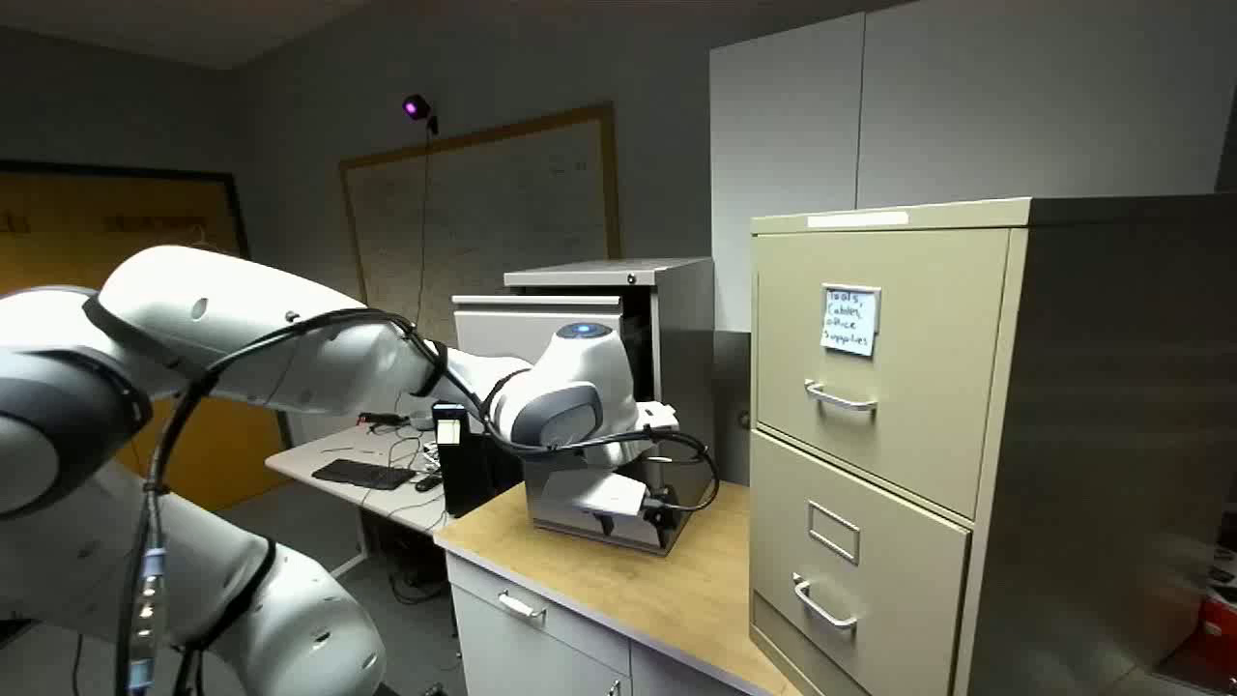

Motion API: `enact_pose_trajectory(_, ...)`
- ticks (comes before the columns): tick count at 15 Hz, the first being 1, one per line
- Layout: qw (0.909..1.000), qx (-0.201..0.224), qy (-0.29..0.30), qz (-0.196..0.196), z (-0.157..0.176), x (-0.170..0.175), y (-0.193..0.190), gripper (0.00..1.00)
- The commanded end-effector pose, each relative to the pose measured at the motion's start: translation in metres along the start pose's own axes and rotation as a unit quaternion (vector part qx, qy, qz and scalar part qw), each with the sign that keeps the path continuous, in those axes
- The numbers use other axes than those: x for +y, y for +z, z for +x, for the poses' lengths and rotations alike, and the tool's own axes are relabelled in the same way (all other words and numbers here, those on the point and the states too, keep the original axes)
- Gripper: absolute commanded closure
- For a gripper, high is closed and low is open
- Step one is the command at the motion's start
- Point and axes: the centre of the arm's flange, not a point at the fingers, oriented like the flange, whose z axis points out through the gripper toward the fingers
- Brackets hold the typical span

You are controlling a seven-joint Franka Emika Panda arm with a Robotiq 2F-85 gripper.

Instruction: Close the top drawer of the cabinet at the right

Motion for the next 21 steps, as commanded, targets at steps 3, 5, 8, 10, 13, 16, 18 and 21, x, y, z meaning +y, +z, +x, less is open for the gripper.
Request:
enact_pose_trajectory(3, 1.0, 0.0, 0.0, 0.0, 0.0, 0.0, 0.0, 0.0)
enact_pose_trajectory(5, 1.0, 0.0, 0.0, 0.0, 0.0, 0.0, 0.0, 0.0)
enact_pose_trajectory(8, 1.0, 0.008, -0.005, -0.001, 0.003, 0.001, 0.0, 0.0)
enact_pose_trajectory(10, 0.9997, 0.02, -0.005, -0.01, 0.013, -0.002, -0.002, 0.0)
enact_pose_trajectory(13, 0.9984, 0.046, -0.021, -0.026, 0.033, -0.014, -0.011, 0.0)
enact_pose_trajectory(16, 0.996, 0.068, -0.047, -0.034, 0.057, -0.034, -0.023, 0.0)
enact_pose_trajectory(18, 0.9935, 0.086, -0.065, -0.036, 0.072, -0.05, -0.036, 0.25)
enact_pose_trajectory(21, 0.988, 0.118, -0.094, -0.036, 0.093, -0.074, -0.061, 0.48)
